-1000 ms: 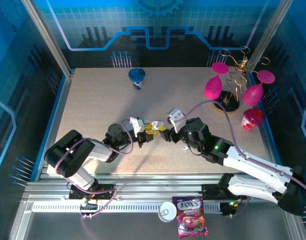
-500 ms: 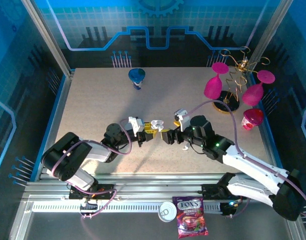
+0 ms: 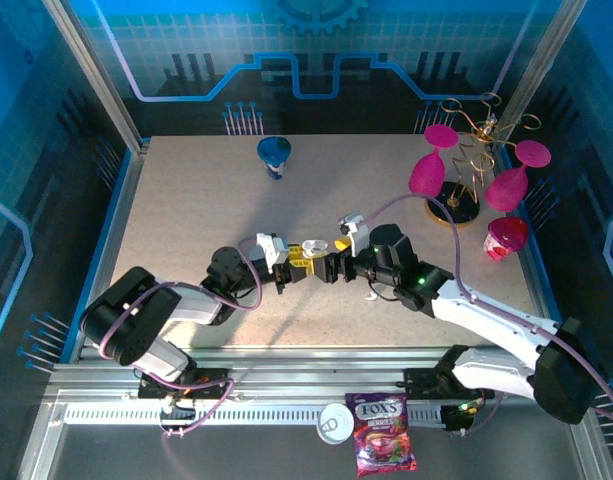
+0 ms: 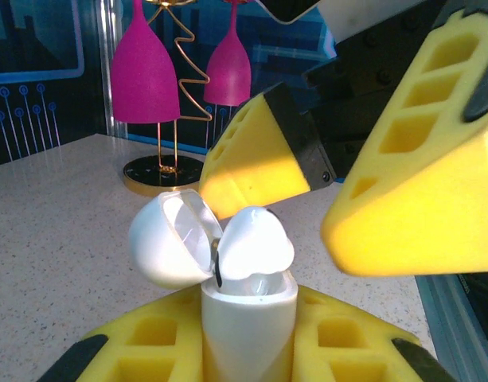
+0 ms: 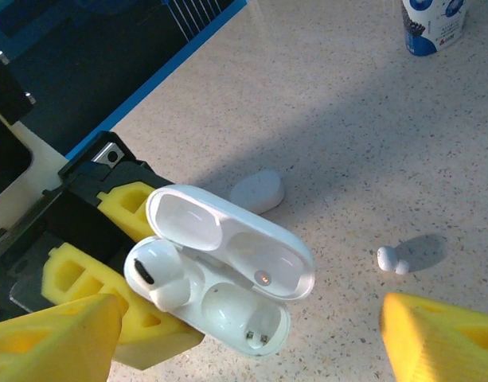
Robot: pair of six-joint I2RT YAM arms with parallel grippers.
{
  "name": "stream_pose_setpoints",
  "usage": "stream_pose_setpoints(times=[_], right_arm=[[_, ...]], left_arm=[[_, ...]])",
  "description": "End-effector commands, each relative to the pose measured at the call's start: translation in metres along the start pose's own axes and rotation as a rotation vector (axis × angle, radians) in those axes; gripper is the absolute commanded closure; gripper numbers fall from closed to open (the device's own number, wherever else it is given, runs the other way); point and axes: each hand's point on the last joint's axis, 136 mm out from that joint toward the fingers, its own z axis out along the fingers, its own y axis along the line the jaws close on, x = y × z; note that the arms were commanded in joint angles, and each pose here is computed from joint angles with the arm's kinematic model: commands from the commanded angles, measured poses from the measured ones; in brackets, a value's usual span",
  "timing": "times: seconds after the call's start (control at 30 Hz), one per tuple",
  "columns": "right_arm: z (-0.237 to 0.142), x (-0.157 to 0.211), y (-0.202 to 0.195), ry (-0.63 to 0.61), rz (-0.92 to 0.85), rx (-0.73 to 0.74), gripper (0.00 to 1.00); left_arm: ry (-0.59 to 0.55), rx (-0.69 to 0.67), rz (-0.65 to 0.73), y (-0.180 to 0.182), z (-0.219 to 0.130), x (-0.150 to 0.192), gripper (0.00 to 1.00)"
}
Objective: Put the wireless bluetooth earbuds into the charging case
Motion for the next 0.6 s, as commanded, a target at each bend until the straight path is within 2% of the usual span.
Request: stream_pose_setpoints(times=[0.0, 0.4, 0.57], right_arm=[[-0.002, -0.018, 0.003, -0.046, 0.01, 0.012, 0.16], [-0.018, -0.016, -0.02, -0.054, 0.015, 0.109, 0.17], [-0.024, -0.022, -0.013, -0.086, 0.012, 0.067, 0.17]], left_arm=[[-0.032, 0.029, 0.023, -0.007, -0.001, -0.013, 1.0], [-0.037, 0.031, 0.041, -0.008, -0.002, -0.023, 1.0], [-0.033, 0.024, 0.047, -0.007, -0.002, -0.02, 1.0]])
